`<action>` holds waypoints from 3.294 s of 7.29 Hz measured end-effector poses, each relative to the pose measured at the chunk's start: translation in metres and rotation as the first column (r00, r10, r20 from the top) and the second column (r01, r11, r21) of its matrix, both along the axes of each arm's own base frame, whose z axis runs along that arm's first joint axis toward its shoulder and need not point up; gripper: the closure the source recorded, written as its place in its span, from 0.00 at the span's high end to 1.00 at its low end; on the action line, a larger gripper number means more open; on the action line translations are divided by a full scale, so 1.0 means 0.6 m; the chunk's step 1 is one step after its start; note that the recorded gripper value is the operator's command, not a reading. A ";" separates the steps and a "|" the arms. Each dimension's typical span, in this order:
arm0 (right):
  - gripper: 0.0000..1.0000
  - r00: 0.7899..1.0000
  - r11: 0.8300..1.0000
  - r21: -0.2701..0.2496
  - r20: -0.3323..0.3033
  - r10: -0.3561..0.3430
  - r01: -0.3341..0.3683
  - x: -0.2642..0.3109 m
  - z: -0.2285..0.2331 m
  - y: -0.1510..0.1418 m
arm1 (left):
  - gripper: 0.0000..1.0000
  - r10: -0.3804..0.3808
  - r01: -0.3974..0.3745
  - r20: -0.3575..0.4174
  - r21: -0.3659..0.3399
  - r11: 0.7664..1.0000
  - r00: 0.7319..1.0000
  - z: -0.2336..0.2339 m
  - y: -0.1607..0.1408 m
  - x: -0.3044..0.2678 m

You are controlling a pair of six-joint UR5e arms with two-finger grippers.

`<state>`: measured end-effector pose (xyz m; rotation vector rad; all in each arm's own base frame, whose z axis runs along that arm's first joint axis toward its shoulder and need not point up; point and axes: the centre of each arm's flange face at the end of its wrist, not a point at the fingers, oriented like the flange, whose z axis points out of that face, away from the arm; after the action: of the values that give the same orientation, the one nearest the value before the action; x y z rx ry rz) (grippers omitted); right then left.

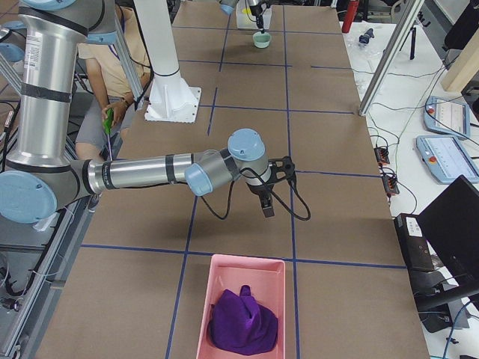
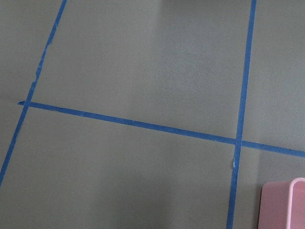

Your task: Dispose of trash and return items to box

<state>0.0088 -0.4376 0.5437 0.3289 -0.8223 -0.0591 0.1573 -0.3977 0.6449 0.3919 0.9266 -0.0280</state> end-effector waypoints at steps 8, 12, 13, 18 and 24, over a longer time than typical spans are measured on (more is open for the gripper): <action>1.00 1.000 1.000 0.001 0.000 -0.005 0.005 -0.002 0.022 -0.002 | 0.00 0.186 -0.214 0.185 0.148 0.966 0.965 0.040 -0.036 -0.421; 1.00 1.000 0.999 0.033 0.013 -0.002 0.002 -0.004 0.061 -0.008 | 0.00 0.198 -0.248 0.299 0.140 0.959 0.934 0.239 0.020 -0.479; 1.00 1.000 0.999 0.035 0.014 -0.003 0.003 -0.004 0.062 -0.008 | 0.00 0.171 -0.222 0.315 0.134 0.966 0.934 0.270 0.038 -0.480; 0.97 1.000 0.999 0.034 0.017 0.002 -0.003 -0.004 0.058 -0.008 | 1.00 0.054 -0.126 0.343 0.191 0.973 0.938 0.234 0.031 -0.482; 1.00 0.993 0.998 -0.056 0.120 -0.010 0.017 -0.038 0.010 -0.019 | 1.00 0.127 -0.107 0.248 -0.089 0.990 0.961 -0.113 -0.140 -0.428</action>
<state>-0.0137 -0.4492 0.5494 0.2749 -0.9429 -0.0290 -0.0995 -0.4817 0.5768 0.2627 0.6925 0.0937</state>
